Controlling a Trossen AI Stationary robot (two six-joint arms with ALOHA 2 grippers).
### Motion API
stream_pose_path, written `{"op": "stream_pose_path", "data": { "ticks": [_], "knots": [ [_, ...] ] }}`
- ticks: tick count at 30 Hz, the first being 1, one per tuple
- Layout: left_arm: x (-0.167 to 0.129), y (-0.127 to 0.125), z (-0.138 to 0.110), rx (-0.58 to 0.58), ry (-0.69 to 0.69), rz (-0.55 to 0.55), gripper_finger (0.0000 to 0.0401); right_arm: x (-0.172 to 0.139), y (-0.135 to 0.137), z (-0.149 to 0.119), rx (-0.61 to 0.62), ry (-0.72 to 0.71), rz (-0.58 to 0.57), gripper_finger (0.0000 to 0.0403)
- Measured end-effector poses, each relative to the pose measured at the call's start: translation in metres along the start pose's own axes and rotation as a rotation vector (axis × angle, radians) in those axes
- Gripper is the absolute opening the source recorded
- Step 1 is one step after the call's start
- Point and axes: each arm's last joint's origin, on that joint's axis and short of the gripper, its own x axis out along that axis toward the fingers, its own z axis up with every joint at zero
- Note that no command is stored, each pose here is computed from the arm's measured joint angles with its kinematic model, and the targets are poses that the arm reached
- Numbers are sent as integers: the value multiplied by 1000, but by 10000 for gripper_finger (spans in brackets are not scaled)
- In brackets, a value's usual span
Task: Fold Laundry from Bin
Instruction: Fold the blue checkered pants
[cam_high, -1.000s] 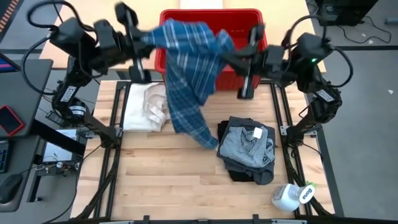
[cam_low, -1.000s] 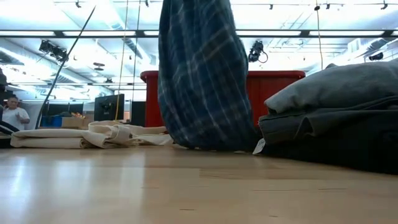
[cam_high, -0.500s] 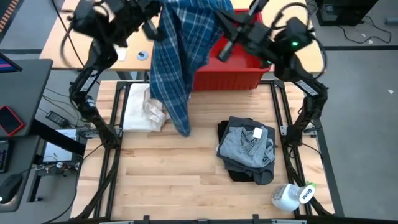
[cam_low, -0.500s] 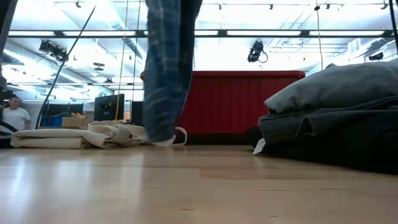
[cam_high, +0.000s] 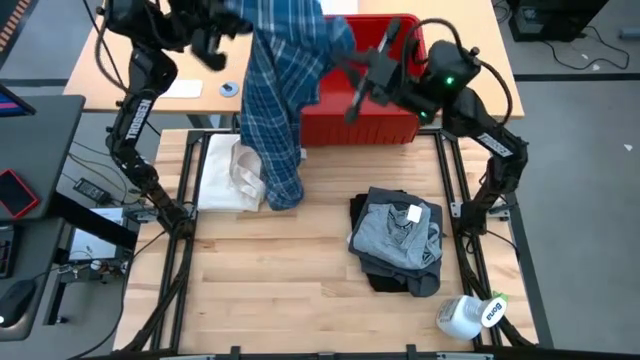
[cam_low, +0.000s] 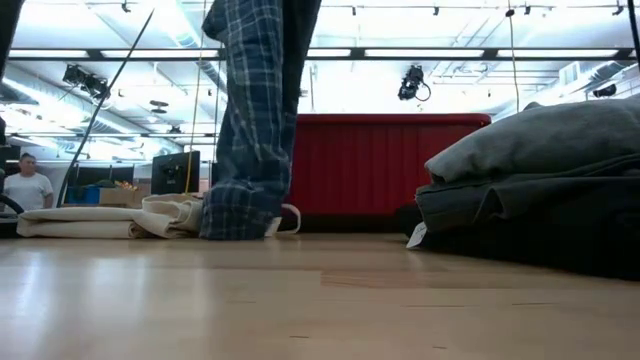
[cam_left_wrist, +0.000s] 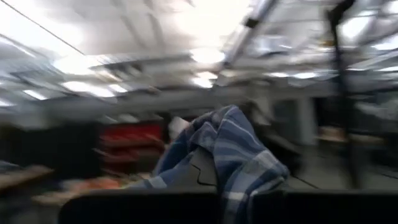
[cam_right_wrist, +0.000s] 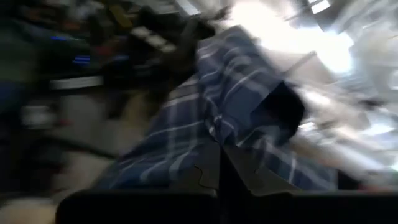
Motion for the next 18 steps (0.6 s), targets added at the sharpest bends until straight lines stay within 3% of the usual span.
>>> {"op": "stream_pose_path", "data": {
  "ticks": [6,11,14,18],
  "knots": [
    [0,-26,-7,-214,173,-178,0,-28,30,5,156,137,321,14],
    [12,-54,-25,-295,289,-249,0,-60,34,10,258,253,490,14],
    [29,-71,-46,-285,353,-239,0,-80,27,11,322,309,534,14],
    [63,-89,-79,-186,363,-299,0,-110,11,12,357,382,557,14]
  ]
}}
